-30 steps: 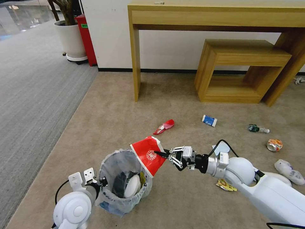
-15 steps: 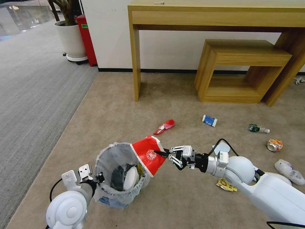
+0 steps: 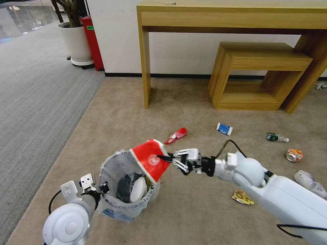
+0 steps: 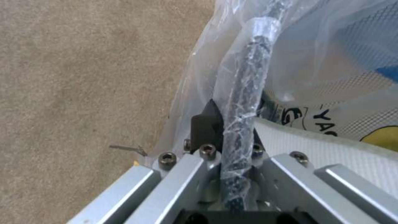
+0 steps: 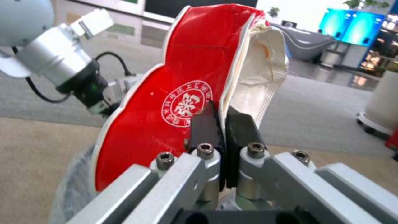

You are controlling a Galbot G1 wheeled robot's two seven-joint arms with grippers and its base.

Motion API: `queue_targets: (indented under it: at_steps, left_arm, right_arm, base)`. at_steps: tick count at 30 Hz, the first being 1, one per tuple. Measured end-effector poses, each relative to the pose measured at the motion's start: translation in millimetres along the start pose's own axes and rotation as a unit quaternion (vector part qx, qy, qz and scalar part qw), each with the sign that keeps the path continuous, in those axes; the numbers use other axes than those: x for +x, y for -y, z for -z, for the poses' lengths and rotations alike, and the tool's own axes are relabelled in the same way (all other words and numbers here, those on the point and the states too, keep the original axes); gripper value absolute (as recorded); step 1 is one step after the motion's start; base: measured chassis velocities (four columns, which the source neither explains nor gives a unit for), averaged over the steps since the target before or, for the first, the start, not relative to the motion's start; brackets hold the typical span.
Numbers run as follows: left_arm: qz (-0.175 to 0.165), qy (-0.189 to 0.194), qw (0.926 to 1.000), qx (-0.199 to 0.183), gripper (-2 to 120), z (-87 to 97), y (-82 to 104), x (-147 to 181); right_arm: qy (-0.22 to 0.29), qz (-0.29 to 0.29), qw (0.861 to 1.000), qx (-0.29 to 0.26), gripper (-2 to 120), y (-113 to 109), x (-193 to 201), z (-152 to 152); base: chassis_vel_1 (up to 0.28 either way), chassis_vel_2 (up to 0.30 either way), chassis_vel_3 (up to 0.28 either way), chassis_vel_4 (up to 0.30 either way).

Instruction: Pick up the trash bin and place the garbage on the floor into it.

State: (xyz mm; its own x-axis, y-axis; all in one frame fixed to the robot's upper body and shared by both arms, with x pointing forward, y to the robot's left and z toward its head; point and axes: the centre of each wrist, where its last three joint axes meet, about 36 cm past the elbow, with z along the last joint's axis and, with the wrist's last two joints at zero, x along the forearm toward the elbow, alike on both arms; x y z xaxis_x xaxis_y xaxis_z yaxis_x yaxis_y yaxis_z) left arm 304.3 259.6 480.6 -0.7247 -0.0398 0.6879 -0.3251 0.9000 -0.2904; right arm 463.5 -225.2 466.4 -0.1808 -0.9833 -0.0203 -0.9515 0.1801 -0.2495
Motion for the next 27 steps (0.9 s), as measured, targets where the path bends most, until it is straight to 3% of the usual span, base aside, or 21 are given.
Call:
queue_targets:
  at_steps: [15, 27]
  left_arm:
    - [0.004, -0.001, 1.0000, -0.003, 0, -1.3, -1.8, -0.7]
    - [0.005, -0.001, 1.0000, -0.004, 0, -0.3, -2.8, -2.2]
  right_arm:
    - [0.000, 0.040, 0.999, -0.011, 0, -1.7, -37.7, -6.2]
    - [-0.013, 0.060, 0.998, -0.019, 0, -8.0, -53.7, -29.5]
  base:
    - [0.000, 0.000, 0.000, 0.000]
    - [0.000, 0.000, 0.000, 0.000]
